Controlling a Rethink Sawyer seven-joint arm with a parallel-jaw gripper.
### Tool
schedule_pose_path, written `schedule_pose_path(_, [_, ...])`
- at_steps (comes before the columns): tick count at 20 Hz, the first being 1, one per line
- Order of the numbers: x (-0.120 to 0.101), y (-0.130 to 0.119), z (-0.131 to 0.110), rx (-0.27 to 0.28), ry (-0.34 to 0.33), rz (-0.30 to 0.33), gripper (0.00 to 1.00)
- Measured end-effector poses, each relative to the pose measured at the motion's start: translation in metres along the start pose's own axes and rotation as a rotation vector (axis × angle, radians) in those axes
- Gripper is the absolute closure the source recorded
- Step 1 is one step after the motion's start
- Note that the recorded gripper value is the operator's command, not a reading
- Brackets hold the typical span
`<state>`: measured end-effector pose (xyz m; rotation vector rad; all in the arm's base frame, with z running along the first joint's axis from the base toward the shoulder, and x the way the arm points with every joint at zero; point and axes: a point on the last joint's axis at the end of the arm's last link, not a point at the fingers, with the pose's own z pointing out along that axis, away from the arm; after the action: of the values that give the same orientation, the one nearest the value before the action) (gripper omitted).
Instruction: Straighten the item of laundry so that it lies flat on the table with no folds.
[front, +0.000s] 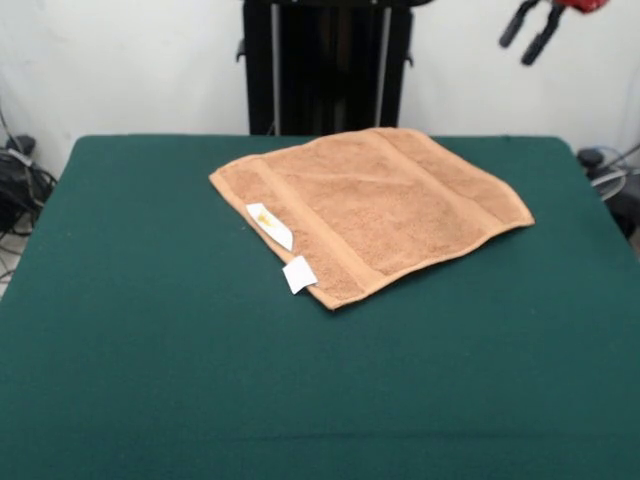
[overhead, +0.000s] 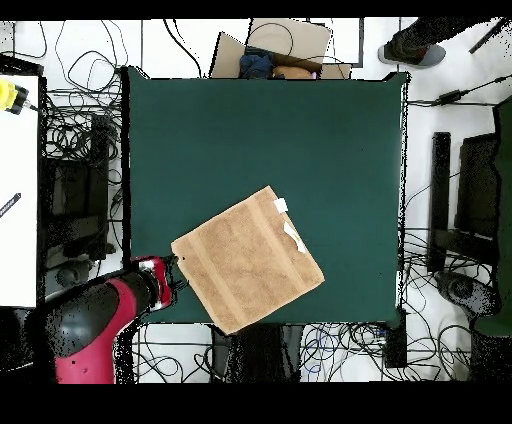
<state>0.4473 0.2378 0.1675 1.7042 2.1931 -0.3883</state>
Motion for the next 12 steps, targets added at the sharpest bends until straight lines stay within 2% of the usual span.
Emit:
schedule_pose_path(3, [-0.015, -0.003, -0.025, 0.013, 0.068, -0.039, 0.0])
schedule_pose_path(7, [-0.032, -0.017, -0.051, 0.01, 0.141, -0.131, 0.0])
schedule_pose_path(10, [-0.041, -0.034, -0.06, -0.038, 0.161, -0.313, 0.0])
schedule_pose_path(12, [-0.044, -0.044, -0.056, -0.105, 0.155, -0.476, 0.0])
